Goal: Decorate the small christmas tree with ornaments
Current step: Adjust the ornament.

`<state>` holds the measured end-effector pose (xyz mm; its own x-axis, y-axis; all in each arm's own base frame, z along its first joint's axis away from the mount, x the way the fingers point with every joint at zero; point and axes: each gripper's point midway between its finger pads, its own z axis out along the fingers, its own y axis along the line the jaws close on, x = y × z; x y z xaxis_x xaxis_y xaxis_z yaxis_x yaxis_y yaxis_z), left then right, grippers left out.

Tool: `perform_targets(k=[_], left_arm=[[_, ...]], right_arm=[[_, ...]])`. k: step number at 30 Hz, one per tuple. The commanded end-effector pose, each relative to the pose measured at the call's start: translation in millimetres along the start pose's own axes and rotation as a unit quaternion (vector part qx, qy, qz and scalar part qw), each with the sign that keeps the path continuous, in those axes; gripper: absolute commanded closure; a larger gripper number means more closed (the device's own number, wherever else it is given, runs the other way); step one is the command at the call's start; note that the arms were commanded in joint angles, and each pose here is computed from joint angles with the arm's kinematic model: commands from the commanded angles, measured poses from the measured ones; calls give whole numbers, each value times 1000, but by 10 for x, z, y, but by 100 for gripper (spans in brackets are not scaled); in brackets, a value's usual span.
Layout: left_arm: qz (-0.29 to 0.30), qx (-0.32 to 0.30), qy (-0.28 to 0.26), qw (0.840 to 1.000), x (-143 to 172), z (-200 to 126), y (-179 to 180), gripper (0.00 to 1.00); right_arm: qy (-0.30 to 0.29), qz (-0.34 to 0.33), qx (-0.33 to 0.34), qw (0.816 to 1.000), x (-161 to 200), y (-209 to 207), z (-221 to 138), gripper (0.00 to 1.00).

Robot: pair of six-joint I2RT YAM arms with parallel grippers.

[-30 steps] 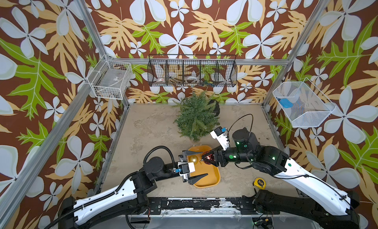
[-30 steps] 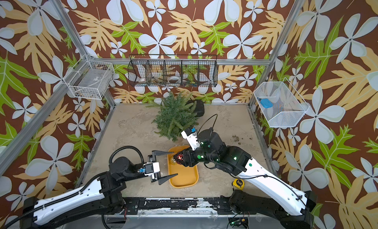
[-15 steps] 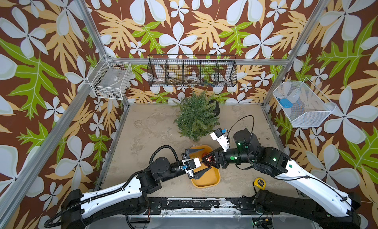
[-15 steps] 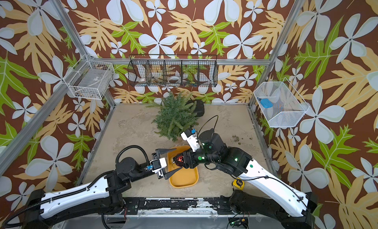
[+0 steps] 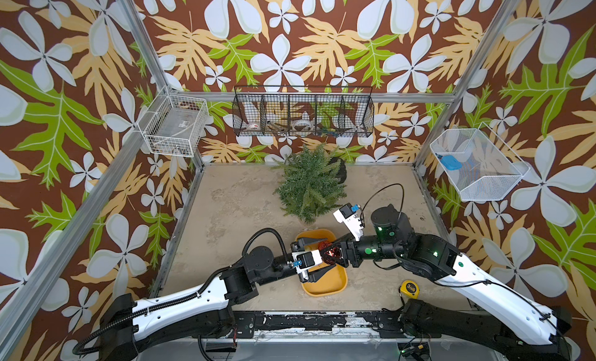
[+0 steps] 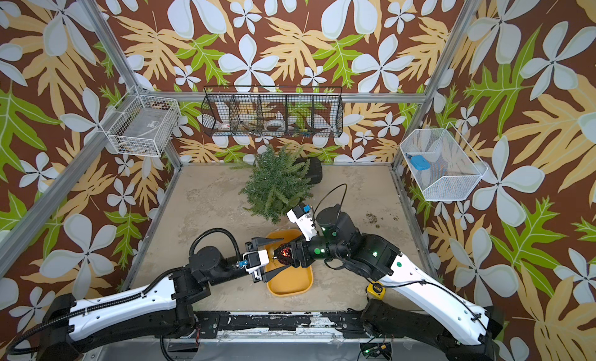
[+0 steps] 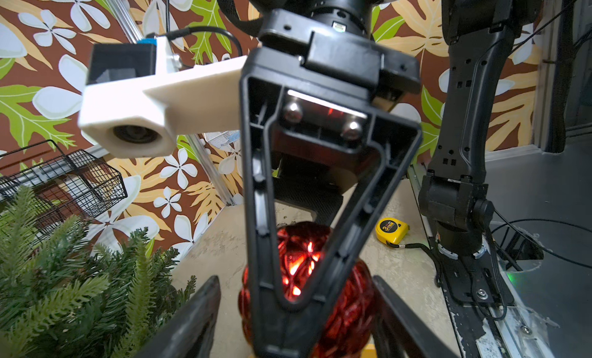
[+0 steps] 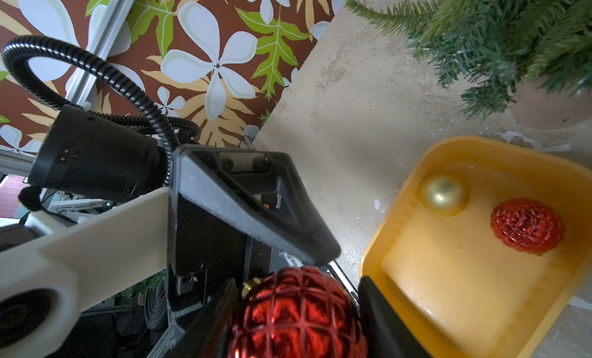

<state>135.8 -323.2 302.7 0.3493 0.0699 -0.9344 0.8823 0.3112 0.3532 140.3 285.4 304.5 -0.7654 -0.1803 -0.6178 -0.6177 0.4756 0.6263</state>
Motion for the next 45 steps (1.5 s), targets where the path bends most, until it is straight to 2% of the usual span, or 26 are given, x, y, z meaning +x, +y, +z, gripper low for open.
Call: perform_targets(k=[1,4,10,11,15,19,24,27,33,39,45], left_arm=[[1,0,-17,1000,-103,8,19,33],[3,-1,-18,1000,-110,8,23,37],[3,-3,-22,1000,-132,-11,29,40],[3,-4,-25,1000,-151,-18,35,40],[2,-5,-33,999,-201,-51,40,40],[-1,-6,-59,998,-340,-135,54,40],[1,11,-139,990,-753,-368,16,40],[11,22,-181,983,-970,-500,-11,40],[30,31,-212,976,-1225,-548,4,40],[37,37,-205,977,-1205,-416,-1,39],[34,26,-192,980,-1130,-348,37,39]], right_arm=[[1,0,-7,1000,12,20,0,47],[1,0,-7,1000,22,18,-7,46],[-5,-5,-8,1000,10,29,-31,41],[-5,-5,-9,1000,9,34,-32,40],[-14,-11,-13,1000,-29,71,-68,22],[-41,-20,-44,998,-120,235,-188,18],[-76,-42,-181,980,-213,779,-464,17],[-95,-54,-224,968,-255,964,-618,18],[-85,-63,-249,963,-260,1088,-677,21],[-56,-48,-257,964,-252,1078,-530,28],[-53,-43,-243,968,-242,1018,-484,32]])
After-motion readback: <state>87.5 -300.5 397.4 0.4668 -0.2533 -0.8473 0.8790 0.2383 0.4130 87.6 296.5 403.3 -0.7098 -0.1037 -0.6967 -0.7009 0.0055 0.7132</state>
